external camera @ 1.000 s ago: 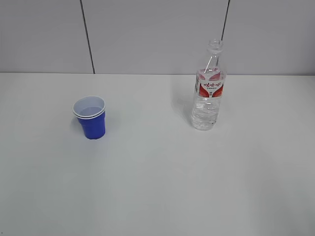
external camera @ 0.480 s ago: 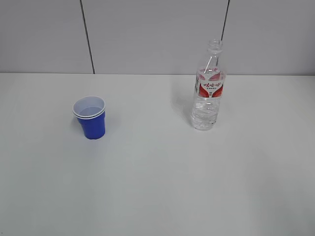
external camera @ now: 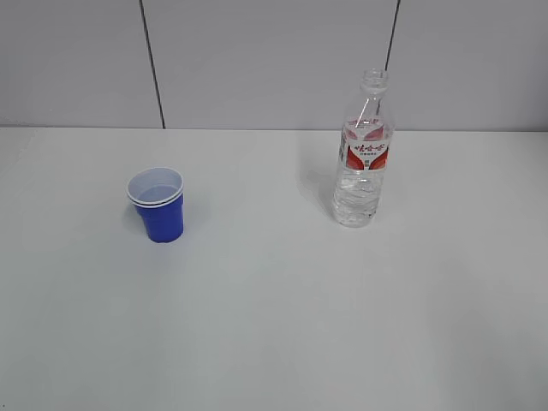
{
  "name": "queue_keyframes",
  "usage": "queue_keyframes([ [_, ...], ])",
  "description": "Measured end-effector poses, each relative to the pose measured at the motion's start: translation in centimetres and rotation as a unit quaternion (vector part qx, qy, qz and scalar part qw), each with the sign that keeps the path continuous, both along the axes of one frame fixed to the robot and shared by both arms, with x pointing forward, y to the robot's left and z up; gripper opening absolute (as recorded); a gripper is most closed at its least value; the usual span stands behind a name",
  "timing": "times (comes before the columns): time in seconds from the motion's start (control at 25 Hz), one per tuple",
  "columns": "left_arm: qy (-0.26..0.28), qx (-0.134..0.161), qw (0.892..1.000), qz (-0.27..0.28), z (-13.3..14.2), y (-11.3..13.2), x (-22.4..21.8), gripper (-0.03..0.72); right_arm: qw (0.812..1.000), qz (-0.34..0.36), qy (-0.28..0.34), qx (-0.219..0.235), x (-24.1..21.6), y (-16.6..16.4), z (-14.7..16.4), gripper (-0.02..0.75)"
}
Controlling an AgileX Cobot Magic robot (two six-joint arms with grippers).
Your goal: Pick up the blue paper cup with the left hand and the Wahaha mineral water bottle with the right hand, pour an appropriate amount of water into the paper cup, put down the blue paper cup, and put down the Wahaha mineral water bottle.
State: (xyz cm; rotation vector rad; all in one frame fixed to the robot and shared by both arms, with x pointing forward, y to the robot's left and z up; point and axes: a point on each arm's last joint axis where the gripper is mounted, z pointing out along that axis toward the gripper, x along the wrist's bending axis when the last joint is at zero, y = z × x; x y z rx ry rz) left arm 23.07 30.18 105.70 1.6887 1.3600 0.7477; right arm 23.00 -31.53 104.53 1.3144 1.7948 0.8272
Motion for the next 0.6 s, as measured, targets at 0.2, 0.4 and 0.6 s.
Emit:
queue_keyframes([
  [0.2,0.001,-0.003,1.000,-0.002,0.00,-0.07,-0.02,0.519,1.000,-0.001,0.000,0.001,0.00,0.00,0.00,0.590],
  [0.4,0.001,-0.004,1.000,-0.003,0.00,-0.09,-0.02,0.498,1.000,-0.001,0.000,0.001,0.00,0.00,0.00,0.590],
  [0.6,0.001,-0.004,1.000,-0.003,0.00,-0.09,-0.02,0.479,1.000,-0.001,0.000,0.001,0.00,0.00,0.00,0.590],
])
